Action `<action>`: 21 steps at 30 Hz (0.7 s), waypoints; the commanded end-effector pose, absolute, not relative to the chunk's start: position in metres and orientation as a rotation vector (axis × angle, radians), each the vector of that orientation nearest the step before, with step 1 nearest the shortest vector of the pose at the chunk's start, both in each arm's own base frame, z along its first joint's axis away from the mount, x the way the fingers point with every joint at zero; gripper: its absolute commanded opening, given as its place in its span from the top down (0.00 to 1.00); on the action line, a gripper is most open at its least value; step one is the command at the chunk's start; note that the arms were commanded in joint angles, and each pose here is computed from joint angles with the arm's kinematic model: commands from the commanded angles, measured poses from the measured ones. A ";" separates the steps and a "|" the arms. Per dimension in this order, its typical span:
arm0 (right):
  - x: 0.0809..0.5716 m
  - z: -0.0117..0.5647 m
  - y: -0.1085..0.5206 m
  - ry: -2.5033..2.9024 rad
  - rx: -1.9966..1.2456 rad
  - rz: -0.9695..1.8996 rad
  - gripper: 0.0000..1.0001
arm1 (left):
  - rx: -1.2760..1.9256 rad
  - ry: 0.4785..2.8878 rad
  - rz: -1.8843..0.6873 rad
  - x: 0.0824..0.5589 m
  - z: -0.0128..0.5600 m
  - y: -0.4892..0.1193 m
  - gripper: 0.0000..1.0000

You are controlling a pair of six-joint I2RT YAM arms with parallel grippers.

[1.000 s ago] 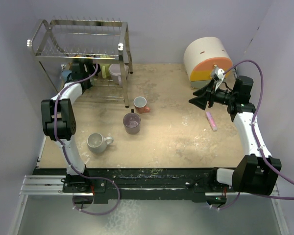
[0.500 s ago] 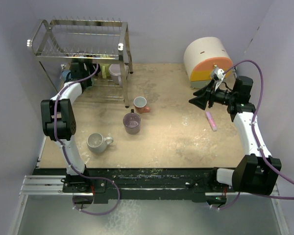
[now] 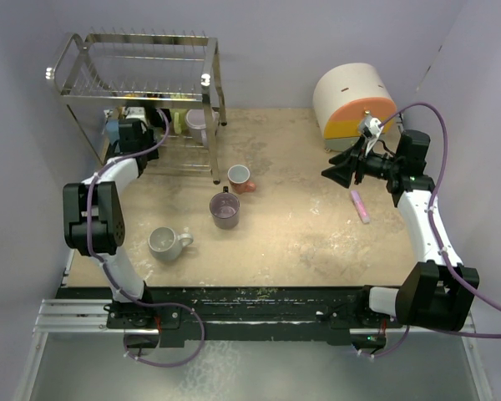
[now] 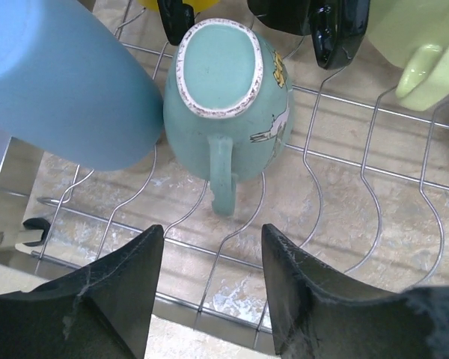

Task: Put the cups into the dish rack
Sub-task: Turn the cup upside down in the dish rack, then pick up the cup at the center of the board.

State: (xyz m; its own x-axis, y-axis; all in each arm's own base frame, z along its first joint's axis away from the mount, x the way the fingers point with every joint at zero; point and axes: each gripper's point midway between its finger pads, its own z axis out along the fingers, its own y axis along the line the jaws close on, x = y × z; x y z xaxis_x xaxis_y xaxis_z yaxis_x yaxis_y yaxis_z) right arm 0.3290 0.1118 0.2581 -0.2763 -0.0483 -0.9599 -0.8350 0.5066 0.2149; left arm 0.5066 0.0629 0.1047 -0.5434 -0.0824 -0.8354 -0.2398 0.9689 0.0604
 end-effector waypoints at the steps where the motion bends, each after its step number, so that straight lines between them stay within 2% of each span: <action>1: 0.333 0.271 0.110 1.640 -0.792 0.882 0.43 | -0.189 1.981 0.185 0.507 0.155 0.063 0.41; 14: 0.333 0.273 0.110 1.637 -0.797 0.868 0.43 | -0.216 1.965 0.112 0.445 0.147 0.050 0.36; 21: 0.332 0.274 0.110 1.628 -0.804 0.859 0.43 | -0.267 1.932 -0.064 0.405 0.176 0.025 0.29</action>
